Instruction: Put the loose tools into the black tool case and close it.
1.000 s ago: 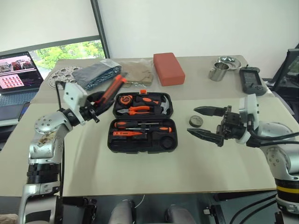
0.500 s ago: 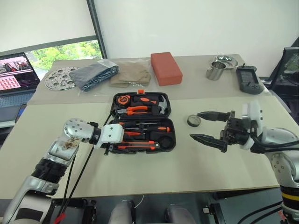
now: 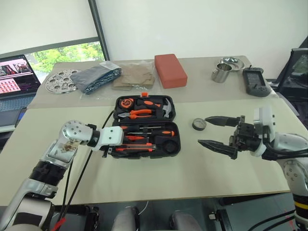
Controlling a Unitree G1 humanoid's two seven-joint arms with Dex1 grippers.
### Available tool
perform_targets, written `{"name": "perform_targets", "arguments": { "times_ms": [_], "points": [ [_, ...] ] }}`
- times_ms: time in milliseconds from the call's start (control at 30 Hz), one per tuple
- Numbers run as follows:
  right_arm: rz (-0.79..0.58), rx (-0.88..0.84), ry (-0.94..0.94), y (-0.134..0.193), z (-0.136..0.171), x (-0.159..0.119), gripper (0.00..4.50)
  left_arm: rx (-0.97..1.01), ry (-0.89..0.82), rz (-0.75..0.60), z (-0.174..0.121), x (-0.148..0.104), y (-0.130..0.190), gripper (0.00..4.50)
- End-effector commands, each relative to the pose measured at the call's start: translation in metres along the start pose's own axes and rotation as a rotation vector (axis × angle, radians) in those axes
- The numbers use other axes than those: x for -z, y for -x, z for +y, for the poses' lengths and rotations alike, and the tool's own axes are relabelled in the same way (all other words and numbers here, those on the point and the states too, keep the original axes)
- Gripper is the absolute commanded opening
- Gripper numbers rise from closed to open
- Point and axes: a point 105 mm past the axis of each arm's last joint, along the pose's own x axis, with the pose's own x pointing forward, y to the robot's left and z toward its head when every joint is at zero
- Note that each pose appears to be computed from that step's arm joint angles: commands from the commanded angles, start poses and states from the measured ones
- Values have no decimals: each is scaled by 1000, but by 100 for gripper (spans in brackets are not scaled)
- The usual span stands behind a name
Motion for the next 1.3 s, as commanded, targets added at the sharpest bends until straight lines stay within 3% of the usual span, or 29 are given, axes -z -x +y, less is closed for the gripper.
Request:
{"name": "perform_targets", "arguments": {
  "times_ms": [33, 300, 800, 1067, 1133, 1300],
  "points": [
    [-14, -11, 41, 6, 2, -12, 450, 36, 22, 25, -5, 9, 0, 181],
    [-13, -21, 45, 7, 2, -9, 450, 44, 93, -4, -1, 25, -16, 181],
    [-17, -17, 56, 8, 3, -9, 450, 117, 12, -30, 12, -4, -27, 181],
    [-17, -9, 62, 7, 4, -10, 450, 146, 30, -15, 7, -3, -31, 181],
    [-16, -8, 61, 7, 4, -10, 450, 141, 31, -17, 7, -3, -31, 281],
    [-15, -8, 58, 7, 5, -10, 450, 59, 3, -35, 19, -8, -30, 448]
  ]
}}
